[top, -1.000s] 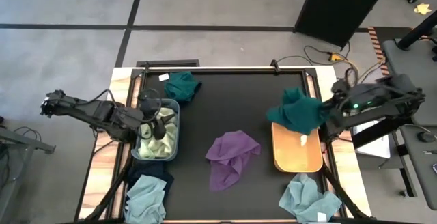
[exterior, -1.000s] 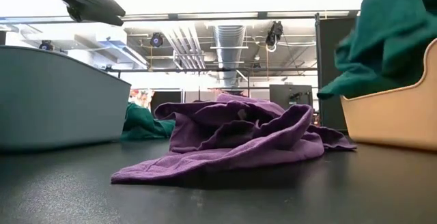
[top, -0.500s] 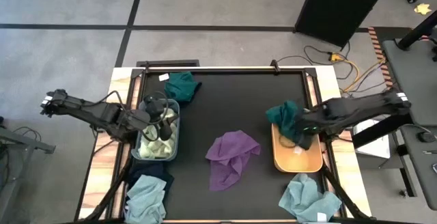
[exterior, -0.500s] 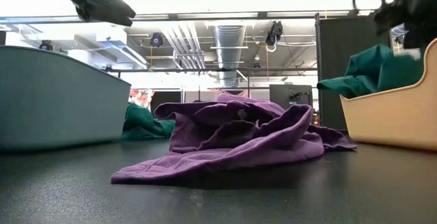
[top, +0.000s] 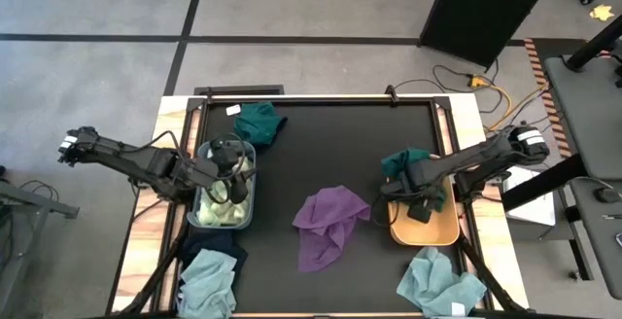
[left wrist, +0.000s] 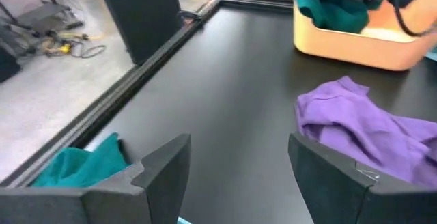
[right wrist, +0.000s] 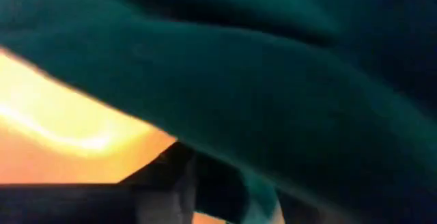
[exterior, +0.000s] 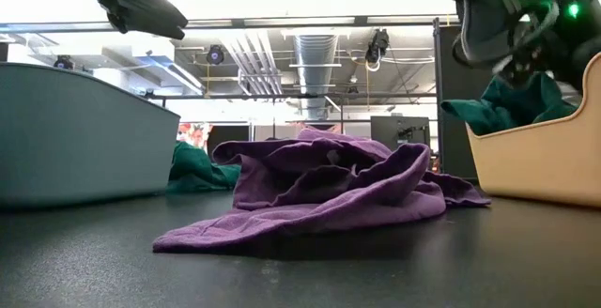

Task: Sort microfiber towel by color & place in baskets
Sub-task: Put the right green towel into the yellow bin

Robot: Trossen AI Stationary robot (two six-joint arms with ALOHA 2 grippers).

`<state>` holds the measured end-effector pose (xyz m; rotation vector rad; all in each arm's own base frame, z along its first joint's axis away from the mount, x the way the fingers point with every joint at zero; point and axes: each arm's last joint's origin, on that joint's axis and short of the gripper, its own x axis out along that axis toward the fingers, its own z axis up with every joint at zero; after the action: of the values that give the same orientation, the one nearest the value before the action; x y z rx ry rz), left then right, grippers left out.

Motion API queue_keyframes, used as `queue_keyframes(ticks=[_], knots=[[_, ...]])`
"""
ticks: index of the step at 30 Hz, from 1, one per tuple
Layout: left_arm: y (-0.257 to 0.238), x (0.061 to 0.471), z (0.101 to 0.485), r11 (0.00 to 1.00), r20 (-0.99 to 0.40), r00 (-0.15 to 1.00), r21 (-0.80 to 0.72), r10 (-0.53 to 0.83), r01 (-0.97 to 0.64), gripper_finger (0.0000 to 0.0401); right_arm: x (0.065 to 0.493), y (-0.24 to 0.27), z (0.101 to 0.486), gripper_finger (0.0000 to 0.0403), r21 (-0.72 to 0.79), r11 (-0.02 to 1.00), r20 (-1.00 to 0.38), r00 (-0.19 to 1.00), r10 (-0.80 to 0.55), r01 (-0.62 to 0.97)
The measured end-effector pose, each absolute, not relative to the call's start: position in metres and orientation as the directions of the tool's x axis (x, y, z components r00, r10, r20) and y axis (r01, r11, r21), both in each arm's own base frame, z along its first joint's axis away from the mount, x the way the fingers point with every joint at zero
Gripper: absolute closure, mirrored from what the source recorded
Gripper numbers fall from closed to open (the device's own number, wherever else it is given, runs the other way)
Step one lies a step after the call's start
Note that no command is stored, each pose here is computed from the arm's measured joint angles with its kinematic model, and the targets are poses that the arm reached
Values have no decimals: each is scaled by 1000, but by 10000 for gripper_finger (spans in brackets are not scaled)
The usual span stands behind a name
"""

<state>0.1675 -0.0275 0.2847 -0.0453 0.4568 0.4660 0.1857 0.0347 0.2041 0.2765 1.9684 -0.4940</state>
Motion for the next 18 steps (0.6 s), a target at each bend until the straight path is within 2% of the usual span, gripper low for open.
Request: queue_keyframes(ticks=[3, 12, 18], knots=[[-28, 168, 284, 896, -439, 797, 49, 415, -440, 170, 187, 35, 226, 215, -229, 889, -897, -440, -35, 397], [-30, 172, 281, 905, -462, 793, 54, 398, -423, 170, 182, 33, 278, 162, -104, 865, -984, -180, -16, 490], [-30, 174, 279, 905, -470, 787, 62, 399, -422, 170, 178, 24, 290, 150, -200, 779, -963, 29, -269, 594]])
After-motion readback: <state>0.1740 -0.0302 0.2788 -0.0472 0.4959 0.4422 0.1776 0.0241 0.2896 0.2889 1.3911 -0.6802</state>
